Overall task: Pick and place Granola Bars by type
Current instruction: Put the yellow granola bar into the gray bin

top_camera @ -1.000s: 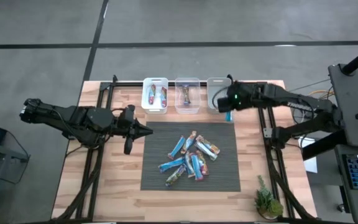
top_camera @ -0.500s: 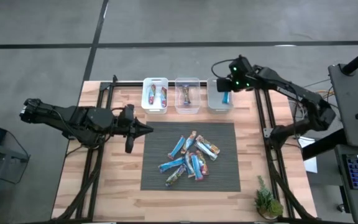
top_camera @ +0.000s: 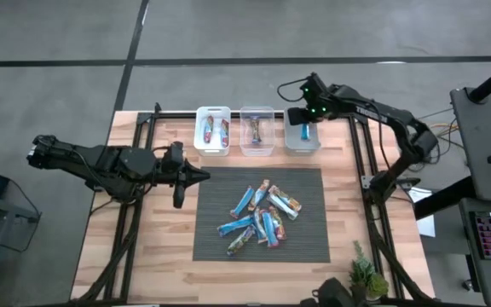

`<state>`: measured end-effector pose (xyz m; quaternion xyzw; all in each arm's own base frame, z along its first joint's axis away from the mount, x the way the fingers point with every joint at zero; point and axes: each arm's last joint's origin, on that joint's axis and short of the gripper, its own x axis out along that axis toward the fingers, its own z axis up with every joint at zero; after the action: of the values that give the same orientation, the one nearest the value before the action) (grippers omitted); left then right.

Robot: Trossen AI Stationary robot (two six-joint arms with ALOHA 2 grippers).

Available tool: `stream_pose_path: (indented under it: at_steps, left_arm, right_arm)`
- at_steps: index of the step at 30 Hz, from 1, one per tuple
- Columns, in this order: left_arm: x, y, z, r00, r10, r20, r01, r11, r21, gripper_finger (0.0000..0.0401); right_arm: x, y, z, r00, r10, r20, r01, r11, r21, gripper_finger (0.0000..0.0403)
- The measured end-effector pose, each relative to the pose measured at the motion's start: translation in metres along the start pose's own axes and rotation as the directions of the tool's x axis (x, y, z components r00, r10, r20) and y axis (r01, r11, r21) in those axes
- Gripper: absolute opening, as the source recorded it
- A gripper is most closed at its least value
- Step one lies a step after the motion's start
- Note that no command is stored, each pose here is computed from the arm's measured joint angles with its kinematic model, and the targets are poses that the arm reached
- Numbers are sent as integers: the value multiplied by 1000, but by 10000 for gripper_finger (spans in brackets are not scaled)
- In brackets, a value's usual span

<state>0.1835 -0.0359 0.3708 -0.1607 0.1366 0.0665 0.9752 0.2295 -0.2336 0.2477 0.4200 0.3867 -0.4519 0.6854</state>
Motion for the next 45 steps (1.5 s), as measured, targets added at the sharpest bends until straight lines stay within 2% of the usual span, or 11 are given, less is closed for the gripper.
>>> stream_pose_path:
  at_steps: [11,27,45]
  left_arm:
    - [0,0,0,1000,5,1,-5,1000,-10,0]
    - [0,1,0,1000,24,9,-24,1000,-19,0]
    - [1,1,0,1000,25,8,-25,1000,-18,0]
  right_arm:
    - [12,10,18,999,-10,-31,10,999,-31,63]
    - [12,4,9,993,-61,-104,60,998,-10,63]
    - [12,4,8,992,-66,-111,66,998,-1,63]
